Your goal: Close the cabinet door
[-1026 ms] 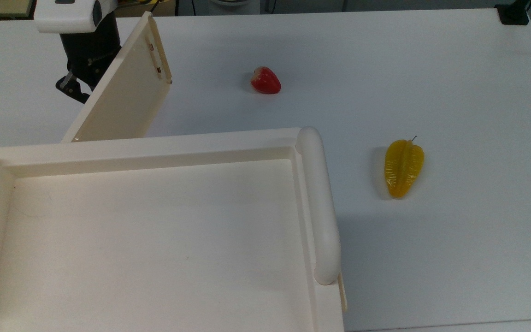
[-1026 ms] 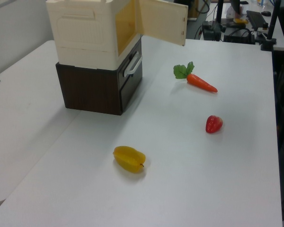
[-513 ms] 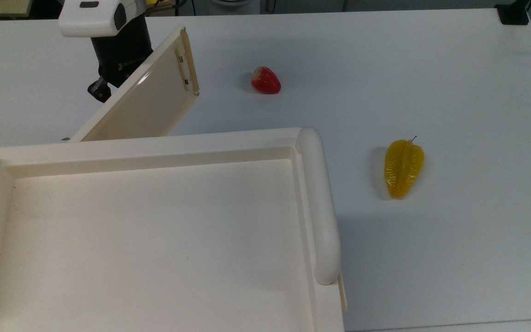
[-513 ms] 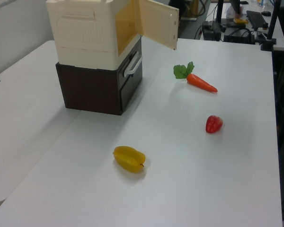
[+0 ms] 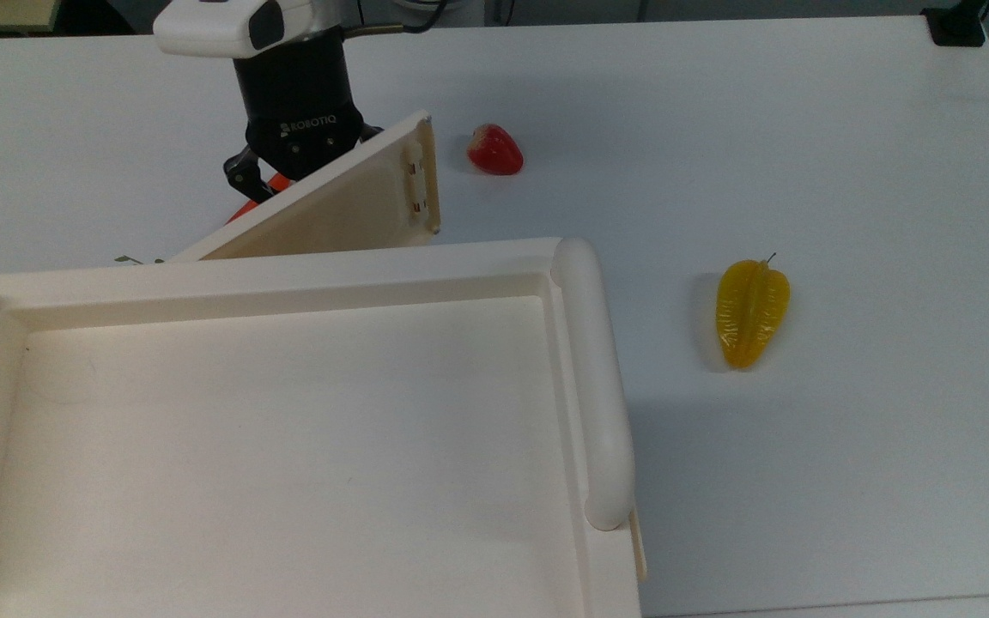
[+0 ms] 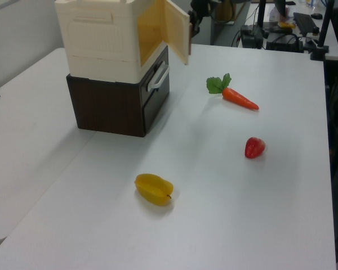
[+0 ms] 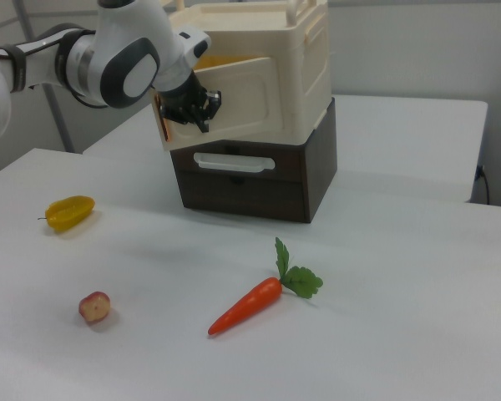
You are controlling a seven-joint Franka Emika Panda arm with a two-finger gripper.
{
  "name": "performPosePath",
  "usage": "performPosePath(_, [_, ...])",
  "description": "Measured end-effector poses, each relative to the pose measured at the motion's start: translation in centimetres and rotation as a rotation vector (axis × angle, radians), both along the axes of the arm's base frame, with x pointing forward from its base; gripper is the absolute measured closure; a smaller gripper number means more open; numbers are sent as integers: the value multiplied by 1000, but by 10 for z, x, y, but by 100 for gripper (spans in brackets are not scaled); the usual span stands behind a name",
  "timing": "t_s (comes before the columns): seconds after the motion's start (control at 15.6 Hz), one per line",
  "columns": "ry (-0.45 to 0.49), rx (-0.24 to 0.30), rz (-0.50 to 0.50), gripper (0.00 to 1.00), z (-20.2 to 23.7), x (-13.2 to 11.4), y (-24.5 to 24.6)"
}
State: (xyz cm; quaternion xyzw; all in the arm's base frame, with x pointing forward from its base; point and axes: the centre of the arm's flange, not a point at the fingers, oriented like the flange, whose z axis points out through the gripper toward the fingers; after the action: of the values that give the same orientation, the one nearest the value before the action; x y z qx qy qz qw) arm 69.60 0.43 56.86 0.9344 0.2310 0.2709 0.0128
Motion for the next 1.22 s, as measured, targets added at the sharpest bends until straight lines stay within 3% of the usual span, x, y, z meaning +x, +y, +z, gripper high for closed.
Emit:
performPosePath(0.64, [-116,135,-182,98,-6,25,45])
performPosePath(0.83, [-195,176,-230,98,-3,33,51])
performPosePath(1.22, [-258,227,-278,98,1,38,58])
